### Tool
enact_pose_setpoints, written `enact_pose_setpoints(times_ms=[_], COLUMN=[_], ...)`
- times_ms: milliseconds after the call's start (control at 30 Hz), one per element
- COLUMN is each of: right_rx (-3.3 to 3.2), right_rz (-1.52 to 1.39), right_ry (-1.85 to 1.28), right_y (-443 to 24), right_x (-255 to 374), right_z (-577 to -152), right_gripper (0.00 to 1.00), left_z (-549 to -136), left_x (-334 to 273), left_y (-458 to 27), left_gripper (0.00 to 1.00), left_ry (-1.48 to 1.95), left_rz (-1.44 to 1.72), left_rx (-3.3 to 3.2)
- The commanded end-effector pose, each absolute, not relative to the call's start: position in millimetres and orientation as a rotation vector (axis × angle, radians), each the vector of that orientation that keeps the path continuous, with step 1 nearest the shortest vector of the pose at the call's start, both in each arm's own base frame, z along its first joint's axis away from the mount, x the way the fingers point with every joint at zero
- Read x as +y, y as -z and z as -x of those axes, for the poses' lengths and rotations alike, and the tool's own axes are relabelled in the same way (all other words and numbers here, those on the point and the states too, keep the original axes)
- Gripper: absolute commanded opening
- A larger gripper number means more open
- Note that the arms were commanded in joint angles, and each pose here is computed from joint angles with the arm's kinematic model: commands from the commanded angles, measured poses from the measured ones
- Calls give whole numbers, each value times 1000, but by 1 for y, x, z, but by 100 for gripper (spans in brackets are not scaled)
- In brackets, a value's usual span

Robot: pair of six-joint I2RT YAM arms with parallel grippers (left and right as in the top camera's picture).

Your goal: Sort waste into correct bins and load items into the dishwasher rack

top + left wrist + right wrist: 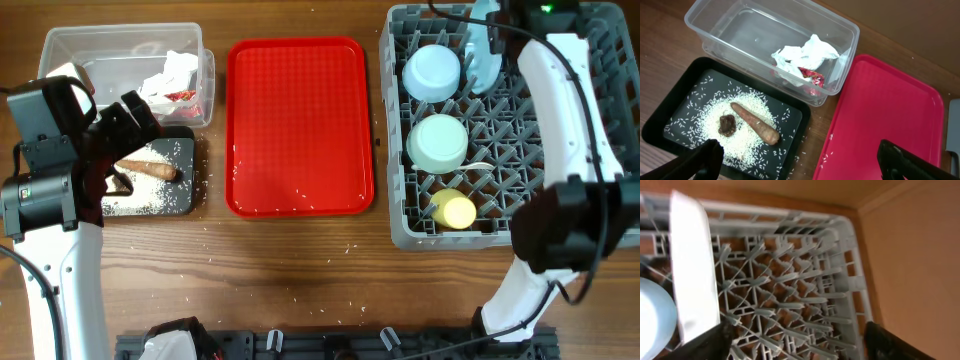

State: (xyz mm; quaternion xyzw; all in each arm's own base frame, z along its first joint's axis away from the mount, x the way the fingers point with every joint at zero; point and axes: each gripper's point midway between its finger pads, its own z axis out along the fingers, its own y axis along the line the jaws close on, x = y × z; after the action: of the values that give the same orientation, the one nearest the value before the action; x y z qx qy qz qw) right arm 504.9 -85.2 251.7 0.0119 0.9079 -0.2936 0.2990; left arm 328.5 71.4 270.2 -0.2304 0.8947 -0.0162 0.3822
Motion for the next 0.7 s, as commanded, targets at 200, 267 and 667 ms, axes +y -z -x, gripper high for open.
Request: enact_pose_setpoints(times_ms=[200, 267, 667], right_rx=[2296, 2275, 2361], right_rz=[270, 408, 375], right_ry=[-116, -456, -729], right_y=[-349, -350, -348], right_x=[44, 92, 189], right_z=[-429, -414, -379], right_gripper=[100, 100, 100], left_z=[-330, -330, -330], left_x=[74, 74, 74], left_y=[-277, -277, -277], left_gripper=[100, 100, 100], left_ry=[24, 24, 24], left_rz=[573, 573, 573], left_rx=[2268, 2268, 2268])
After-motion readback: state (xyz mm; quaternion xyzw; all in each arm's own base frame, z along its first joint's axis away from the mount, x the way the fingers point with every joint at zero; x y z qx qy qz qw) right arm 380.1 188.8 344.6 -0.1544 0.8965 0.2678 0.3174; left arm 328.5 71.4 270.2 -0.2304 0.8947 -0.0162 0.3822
